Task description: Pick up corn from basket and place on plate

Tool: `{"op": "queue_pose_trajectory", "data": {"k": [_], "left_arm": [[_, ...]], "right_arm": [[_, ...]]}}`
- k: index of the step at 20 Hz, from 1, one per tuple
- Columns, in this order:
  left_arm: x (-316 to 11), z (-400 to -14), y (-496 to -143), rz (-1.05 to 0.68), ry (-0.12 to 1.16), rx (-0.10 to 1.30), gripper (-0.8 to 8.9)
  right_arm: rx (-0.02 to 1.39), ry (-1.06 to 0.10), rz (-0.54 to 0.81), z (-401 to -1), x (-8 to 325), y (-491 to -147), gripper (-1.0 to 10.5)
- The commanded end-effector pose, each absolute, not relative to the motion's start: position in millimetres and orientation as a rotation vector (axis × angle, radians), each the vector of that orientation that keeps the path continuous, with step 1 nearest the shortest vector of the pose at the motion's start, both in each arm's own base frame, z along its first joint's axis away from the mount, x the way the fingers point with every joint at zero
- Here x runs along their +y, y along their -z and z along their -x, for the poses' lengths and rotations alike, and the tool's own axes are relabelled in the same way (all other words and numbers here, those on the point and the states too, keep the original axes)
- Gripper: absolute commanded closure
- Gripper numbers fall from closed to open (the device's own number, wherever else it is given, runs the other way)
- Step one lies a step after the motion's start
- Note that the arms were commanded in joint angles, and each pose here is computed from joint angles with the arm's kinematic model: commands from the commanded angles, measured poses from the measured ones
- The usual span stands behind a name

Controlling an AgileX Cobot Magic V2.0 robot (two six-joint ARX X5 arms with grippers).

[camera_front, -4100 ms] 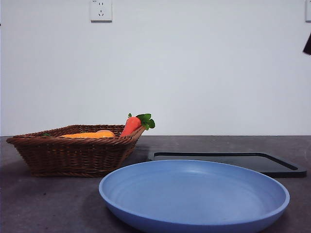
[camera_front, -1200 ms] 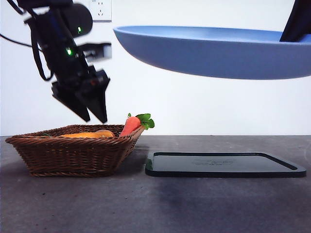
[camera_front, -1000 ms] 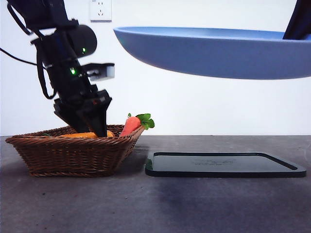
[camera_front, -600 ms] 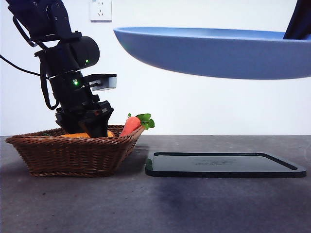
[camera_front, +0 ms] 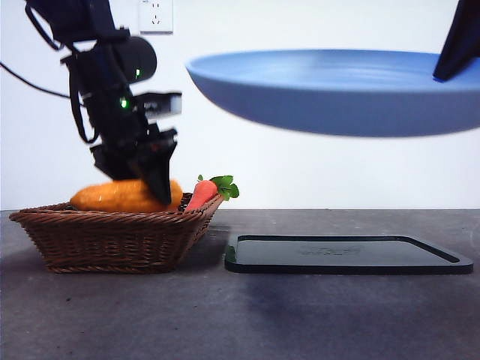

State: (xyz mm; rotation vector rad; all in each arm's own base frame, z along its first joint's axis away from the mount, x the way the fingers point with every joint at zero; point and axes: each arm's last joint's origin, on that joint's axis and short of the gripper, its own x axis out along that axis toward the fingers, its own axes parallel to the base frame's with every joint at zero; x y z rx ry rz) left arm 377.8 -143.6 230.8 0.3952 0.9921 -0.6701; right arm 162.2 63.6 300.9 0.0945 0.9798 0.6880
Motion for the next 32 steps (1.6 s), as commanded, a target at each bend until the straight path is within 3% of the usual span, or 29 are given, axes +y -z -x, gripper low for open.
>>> {"op": "queue_pose_trajectory", "data": {"k": [1, 7, 13, 21, 26, 32], "left_arm": [[-146, -374, -269, -0.314, 0.704, 0.91, 6.08], [-148, -333, -343, -0.043, 1.005, 0.785, 6.08], [-199, -307, -324, -0.129, 1.21, 0.886, 6.08], [-261, -295, -284, -0.454, 1.087, 0.908, 6.05], [-276, -292, -275, -0.528, 1.034, 0.888, 4.87], [-280, -288, -274, -0.529, 1.041, 0.899, 4.67]], "right_arm": [[0.98, -0.66, -0.11, -171, 66, -303, 9.4], [1.041, -0.581, -0.179, -223, 78, -271, 9.4], [1.077, -0.657, -0.342, -261, 93, -242, 9.4], [1.076, -0.667, -0.363, -263, 94, -241, 9.4], [1.077, -0.667, -0.364, -263, 94, -241, 9.4], [1.082, -0.666, -0.364, -262, 94, -241, 9.4]]}}
